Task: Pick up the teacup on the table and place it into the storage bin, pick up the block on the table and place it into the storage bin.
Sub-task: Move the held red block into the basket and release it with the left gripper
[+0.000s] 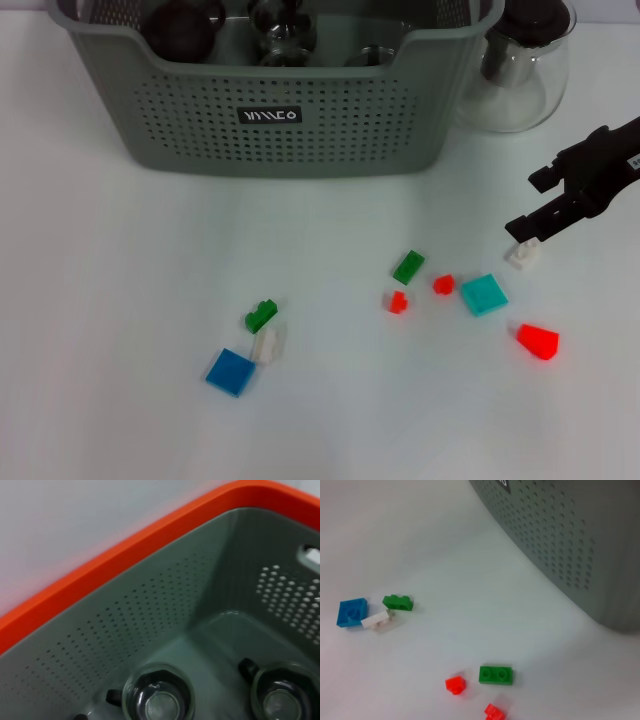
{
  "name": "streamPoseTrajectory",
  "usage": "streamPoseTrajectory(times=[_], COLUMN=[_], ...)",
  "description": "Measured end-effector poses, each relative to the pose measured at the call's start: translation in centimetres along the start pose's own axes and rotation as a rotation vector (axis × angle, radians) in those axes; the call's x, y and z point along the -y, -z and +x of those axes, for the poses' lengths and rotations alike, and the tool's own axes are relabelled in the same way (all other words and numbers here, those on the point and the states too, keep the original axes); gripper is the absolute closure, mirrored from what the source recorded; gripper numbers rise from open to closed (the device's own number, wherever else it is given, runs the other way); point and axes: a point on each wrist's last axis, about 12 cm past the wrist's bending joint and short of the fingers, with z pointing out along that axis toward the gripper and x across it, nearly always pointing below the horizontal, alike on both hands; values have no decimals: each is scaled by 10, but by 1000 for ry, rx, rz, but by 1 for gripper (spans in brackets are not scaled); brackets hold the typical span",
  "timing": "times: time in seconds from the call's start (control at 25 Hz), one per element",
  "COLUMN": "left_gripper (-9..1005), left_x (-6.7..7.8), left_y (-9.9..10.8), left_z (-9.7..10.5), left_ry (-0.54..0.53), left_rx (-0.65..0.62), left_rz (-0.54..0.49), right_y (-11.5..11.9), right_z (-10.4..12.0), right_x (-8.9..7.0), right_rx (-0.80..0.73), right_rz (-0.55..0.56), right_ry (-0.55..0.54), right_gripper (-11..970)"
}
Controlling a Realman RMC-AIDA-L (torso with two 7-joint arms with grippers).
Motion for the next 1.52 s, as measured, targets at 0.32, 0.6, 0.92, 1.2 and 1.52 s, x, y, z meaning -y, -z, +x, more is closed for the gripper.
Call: streamPoseTrajectory(times=[0.32,0.6,0.92,1.2,1.52], left_gripper=[270,262,156,69,69], left_x=[3,4,4,14,19], left_y=[-17,-16,-8,44,117], left_z=[6,6,4,-5,35], left_ry=[-2,-4,-10,-40,-121], left_rx=[12,7,4,145,359], left_rz=[-30,-28,-19,5,422], right_y=[-2,-3,-3,-2,-1], right_z=[-1,-1,0,2,4], right_x=[-1,-1,-1,0,2], right_rx=[-5,-10,-10,-9,-2], right_rz=[-3,-4,-5,-1,8], right_ry=[3,5,5,8,2], right_gripper=[51,49,48,49,48])
